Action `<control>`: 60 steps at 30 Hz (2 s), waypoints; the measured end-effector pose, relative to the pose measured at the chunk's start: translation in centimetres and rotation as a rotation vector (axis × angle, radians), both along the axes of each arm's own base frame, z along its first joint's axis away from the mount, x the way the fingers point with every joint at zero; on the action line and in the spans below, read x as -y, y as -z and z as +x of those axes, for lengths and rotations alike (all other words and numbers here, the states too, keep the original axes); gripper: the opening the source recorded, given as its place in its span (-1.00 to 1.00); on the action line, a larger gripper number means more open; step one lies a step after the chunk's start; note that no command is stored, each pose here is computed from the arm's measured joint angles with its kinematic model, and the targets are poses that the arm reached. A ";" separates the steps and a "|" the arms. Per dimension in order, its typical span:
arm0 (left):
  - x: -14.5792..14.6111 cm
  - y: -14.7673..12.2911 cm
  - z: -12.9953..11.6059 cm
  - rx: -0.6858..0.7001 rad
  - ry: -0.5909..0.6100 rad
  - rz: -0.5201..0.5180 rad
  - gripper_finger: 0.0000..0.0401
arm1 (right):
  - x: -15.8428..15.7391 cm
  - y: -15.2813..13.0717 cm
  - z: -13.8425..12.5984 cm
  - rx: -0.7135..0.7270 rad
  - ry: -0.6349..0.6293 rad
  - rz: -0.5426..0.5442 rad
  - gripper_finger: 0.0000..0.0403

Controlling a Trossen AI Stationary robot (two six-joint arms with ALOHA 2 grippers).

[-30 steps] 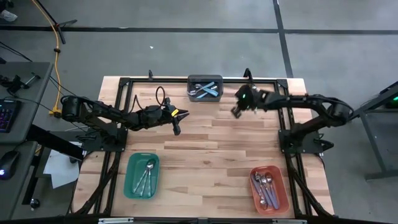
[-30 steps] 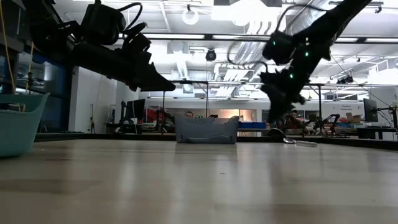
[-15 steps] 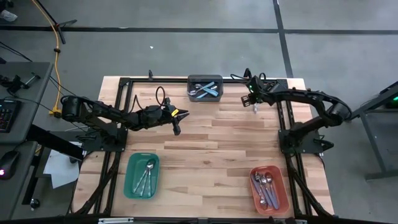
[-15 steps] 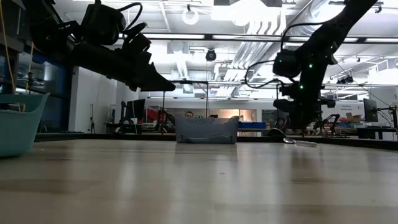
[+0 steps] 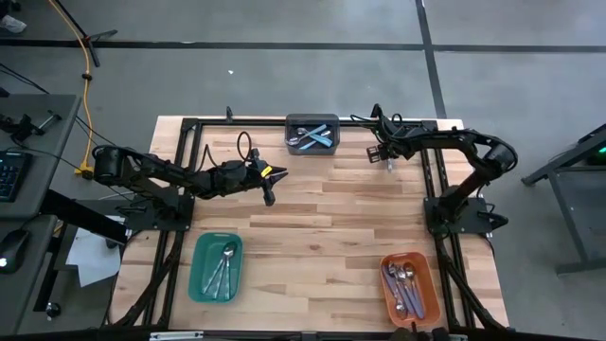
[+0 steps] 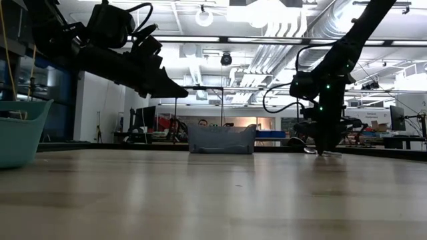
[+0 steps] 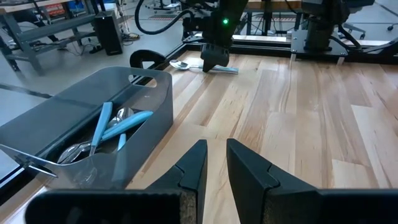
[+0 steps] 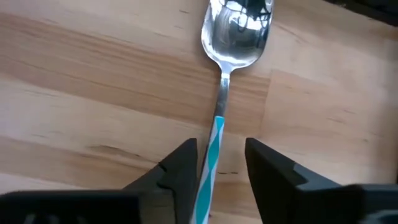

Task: Sort silverware by color (type)
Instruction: Put the white and blue spoon into the blue bin

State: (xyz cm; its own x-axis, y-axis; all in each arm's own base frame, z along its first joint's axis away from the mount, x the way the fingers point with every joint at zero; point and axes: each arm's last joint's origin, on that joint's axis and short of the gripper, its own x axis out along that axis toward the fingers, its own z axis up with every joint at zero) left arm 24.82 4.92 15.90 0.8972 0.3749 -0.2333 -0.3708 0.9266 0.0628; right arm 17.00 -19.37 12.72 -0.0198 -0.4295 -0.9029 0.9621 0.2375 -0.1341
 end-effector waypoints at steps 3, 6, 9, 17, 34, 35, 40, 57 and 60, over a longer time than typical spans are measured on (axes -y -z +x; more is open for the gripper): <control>0.0 0.0 0.0 0.001 0.000 -0.002 -0.75 | -0.1 0.0 0.2 0.013 0.002 0.006 -0.47; 0.0 0.0 0.0 0.002 -0.001 -0.006 -0.75 | -0.1 0.0 0.2 0.021 -0.022 0.019 -0.63; 0.0 0.0 0.0 0.003 -0.002 -0.008 -0.75 | -0.1 0.0 0.2 0.030 -0.039 0.030 -0.83; 0.1 -0.1 0.1 0.023 0.035 -0.023 -0.75 | -0.5 -0.6 0.3 0.075 -0.136 0.072 -0.96; -0.3 0.7 0.9 0.116 0.124 -0.080 -0.75 | -8.3 -2.7 3.2 0.686 -0.462 -0.338 -1.00; -0.3 0.8 1.0 0.129 0.138 -0.081 -0.75 | -8.9 -2.8 3.5 0.724 -0.490 -0.356 -1.00; -0.4 1.6 1.8 0.219 0.156 -0.102 -0.75 | -12.1 -4.4 5.4 0.881 -0.679 -0.447 -1.00; 2.2 -3.1 6.5 0.508 0.444 -0.045 -0.23 | -20.1 -7.7 7.0 1.182 -1.148 -0.667 -1.00; 2.2 -3.8 7.6 0.485 0.490 -0.079 -0.14 | -20.4 -7.9 7.0 1.201 -1.166 -0.690 -1.00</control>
State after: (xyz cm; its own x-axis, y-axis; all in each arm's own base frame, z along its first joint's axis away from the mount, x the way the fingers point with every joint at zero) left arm 32.44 2.70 19.70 0.9685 -0.1014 0.2273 0.1220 0.9894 -0.0786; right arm 23.99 1.05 20.65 0.9914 -0.0075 0.1309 -0.0027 0.9970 0.0772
